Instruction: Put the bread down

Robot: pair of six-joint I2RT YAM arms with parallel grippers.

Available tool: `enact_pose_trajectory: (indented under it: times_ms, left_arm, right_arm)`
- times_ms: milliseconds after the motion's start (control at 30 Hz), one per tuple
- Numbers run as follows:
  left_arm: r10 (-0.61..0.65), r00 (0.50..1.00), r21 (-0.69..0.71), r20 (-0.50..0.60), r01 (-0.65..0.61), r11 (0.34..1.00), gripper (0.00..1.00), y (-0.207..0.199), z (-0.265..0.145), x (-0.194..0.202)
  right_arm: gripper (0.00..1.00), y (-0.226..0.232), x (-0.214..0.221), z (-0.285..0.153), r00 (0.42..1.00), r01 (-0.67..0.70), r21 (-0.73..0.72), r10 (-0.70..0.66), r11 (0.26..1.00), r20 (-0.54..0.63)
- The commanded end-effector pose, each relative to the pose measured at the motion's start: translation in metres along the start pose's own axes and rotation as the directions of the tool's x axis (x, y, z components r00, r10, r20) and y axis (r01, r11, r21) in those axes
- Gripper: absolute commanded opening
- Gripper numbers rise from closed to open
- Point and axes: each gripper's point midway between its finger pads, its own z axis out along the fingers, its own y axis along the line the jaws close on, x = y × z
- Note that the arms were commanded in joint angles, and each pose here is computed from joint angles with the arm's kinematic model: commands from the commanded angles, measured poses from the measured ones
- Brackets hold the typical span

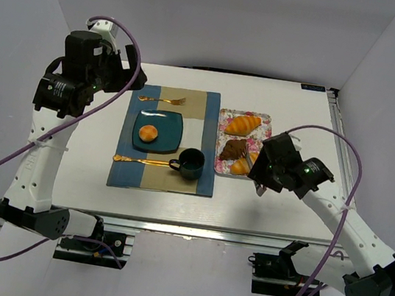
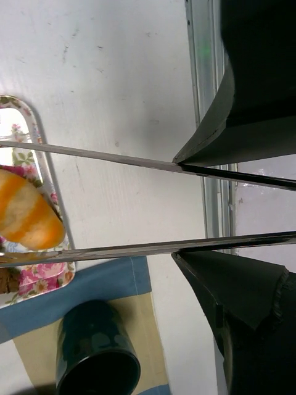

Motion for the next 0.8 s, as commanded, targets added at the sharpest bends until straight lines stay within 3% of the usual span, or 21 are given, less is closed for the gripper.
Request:
enact_pose_trajectory:
  times_ms: [0,300,400,500,533,633,700,767]
  left_arm:
    - [-0.007,1.0,0.046,0.03,0.006,0.999,0.98,-0.009,-0.012,-0.005]
    - [-0.007,1.0,0.05,0.024,0.006,0.999,0.98,-0.01,-0.012,-0.004]
    - [-0.007,1.0,0.05,0.023,0.006,0.999,0.98,-0.009,-0.012,-0.003]
    - [-0.006,1.0,0.047,0.02,0.005,0.999,0.98,-0.009,-0.013,-0.001]
    - [-0.006,1.0,0.048,0.022,0.005,0.999,0.98,-0.009,-0.014,-0.002]
    - [-0.004,1.0,0.046,0.018,0.004,0.999,0.98,-0.008,-0.014,0.0]
    - [-0.003,1.0,0.043,0.017,0.002,0.999,0.98,-0.007,-0.014,0.0]
    - [-0.004,1.0,0.043,0.014,0.004,0.999,0.98,-0.007,-0.013,0.002]
  right_arm:
    - [0.59,0.003,-0.002,-0.004,0.994,-0.108,-0.028,0.108,0.994,0.025]
    - [0.59,-0.004,0.017,0.022,0.991,-0.132,-0.003,0.132,0.991,-0.039]
    - [0.53,-0.006,0.024,0.032,0.984,-0.17,-0.012,0.169,0.985,-0.06]
    - [0.39,-0.006,0.023,0.034,0.976,-0.213,-0.032,0.21,0.977,-0.061]
    - [0.3,-0.008,0.022,0.031,0.975,-0.218,-0.029,0.216,0.976,-0.056]
    - [0.25,-0.011,-0.004,0.005,0.974,-0.225,-0.022,0.225,0.974,0.024]
    - [0.24,-0.002,-0.049,-0.034,0.963,-0.218,-0.047,0.223,0.975,0.151]
    - [0.24,-0.006,-0.072,-0.056,0.967,-0.163,0.016,0.157,0.986,0.203]
